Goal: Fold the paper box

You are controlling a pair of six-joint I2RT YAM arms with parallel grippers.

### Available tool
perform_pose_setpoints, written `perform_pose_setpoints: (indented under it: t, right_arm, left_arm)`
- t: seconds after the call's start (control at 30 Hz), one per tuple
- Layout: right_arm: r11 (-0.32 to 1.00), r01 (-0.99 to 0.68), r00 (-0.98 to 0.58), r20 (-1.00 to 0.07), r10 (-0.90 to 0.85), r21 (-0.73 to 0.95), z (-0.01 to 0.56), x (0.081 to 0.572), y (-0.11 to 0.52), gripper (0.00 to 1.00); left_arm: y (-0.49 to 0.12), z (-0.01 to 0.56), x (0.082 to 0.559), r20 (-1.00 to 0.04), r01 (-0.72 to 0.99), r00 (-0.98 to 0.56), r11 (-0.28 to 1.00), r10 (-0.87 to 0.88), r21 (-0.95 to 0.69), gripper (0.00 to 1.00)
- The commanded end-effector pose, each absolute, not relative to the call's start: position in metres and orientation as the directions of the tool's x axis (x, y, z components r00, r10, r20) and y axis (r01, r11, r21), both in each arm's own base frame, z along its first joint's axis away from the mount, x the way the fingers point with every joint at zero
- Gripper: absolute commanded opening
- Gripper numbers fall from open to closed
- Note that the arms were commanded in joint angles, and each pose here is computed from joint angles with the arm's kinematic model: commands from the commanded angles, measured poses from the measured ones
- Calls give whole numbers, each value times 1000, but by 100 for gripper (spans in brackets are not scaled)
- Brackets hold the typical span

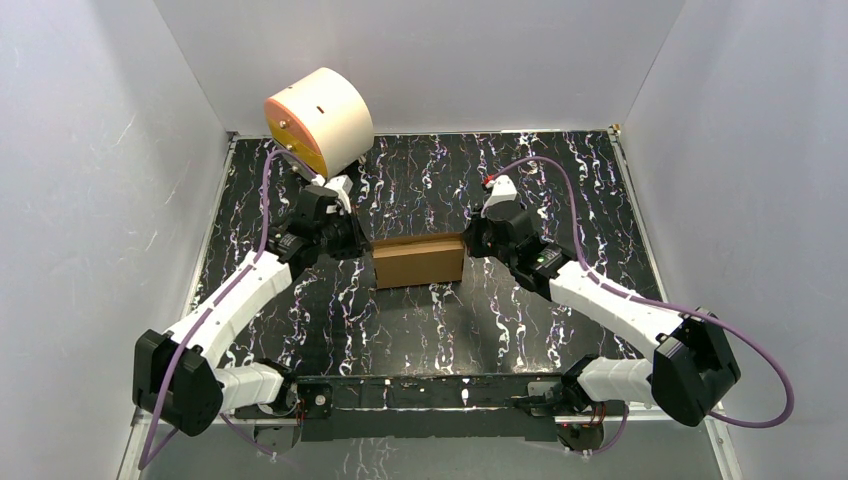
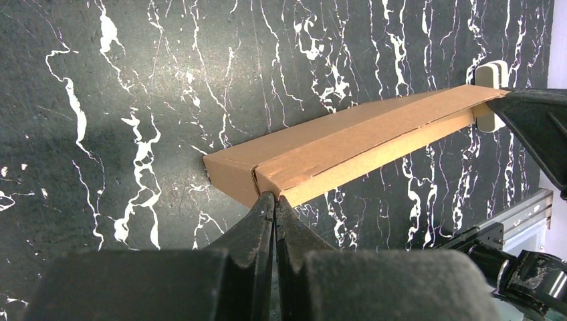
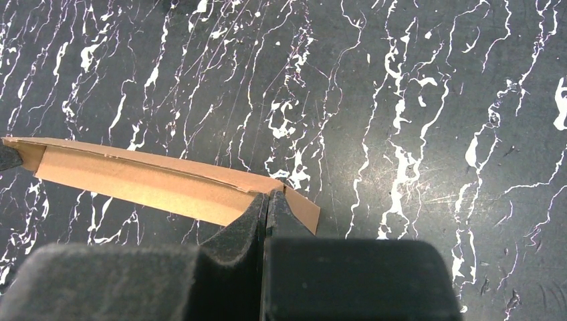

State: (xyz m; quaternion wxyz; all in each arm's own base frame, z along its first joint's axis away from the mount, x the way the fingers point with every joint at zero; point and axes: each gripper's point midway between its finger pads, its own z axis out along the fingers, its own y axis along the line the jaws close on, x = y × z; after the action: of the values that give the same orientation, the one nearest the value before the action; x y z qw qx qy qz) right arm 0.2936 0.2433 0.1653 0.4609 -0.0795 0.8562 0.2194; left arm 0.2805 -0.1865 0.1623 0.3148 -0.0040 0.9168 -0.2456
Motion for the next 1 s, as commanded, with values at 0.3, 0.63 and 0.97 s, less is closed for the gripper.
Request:
perform_pose_setpoints:
  t: [0.3, 0.63, 0.97]
  right_arm:
    - [855, -419, -585, -811, 2, 304, 141, 269, 250, 3]
    - [833, -489, -521, -853, -39, 260, 119, 261, 246, 3]
    - [777, -584, -451, -889, -72, 234, 116, 251, 250, 8]
  left_arm:
    - [-190, 144, 258, -604, 230, -791, 870, -93, -436, 0]
    - [-184, 123, 250, -612, 240, -788, 885, -62, -400, 0]
    - [-184, 119, 247, -623, 240, -777, 877, -84, -417, 0]
